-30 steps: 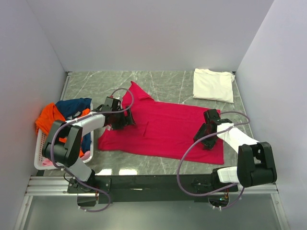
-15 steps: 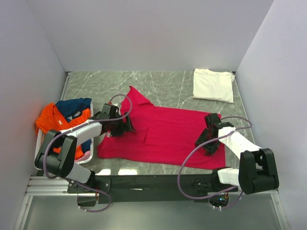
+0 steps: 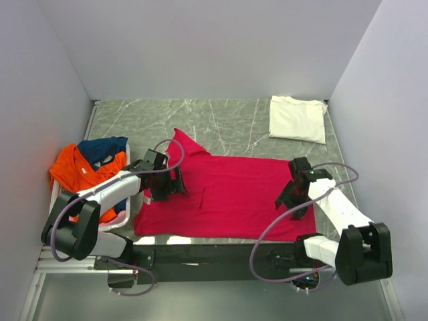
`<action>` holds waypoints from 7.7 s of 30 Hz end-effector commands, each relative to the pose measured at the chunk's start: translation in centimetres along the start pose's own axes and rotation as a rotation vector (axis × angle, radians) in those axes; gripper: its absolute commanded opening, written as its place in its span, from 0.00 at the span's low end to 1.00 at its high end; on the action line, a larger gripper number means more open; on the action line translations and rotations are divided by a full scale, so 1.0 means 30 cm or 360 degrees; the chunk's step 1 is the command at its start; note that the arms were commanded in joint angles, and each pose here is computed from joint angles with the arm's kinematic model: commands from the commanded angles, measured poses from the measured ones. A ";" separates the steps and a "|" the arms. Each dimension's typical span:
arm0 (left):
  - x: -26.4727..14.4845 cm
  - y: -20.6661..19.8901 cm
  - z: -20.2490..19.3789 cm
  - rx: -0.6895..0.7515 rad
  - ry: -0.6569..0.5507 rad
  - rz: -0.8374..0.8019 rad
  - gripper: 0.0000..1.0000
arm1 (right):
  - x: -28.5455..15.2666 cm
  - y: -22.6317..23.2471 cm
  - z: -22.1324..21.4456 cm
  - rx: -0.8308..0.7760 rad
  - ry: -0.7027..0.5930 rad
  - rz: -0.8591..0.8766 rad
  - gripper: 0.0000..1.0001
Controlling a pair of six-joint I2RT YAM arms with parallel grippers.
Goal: Fold and stack the t-shirts
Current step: Fold the tshirt
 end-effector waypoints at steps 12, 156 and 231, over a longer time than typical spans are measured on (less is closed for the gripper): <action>-0.134 -0.286 0.379 0.0083 -0.0337 -0.0194 0.92 | -0.236 0.042 0.386 0.0070 -0.0497 0.0108 0.61; -0.286 -0.206 0.576 -0.1091 -0.0633 -0.0692 0.00 | -0.163 0.004 0.823 0.0011 -0.0863 -0.0037 0.00; -0.151 -0.090 0.481 -0.0716 -0.0287 -0.0493 0.00 | -0.218 0.566 0.291 -0.0522 -0.0699 0.0558 0.52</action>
Point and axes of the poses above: each gripper's point midway between its finger pads, its own x axis out along the fingers, its own y axis along the line the jaws close on, z = x × y, the point moved 4 cm from there along -x, back along the fingers, and after that the axes turned 5 degrees about -x, right-handed, at the moved point
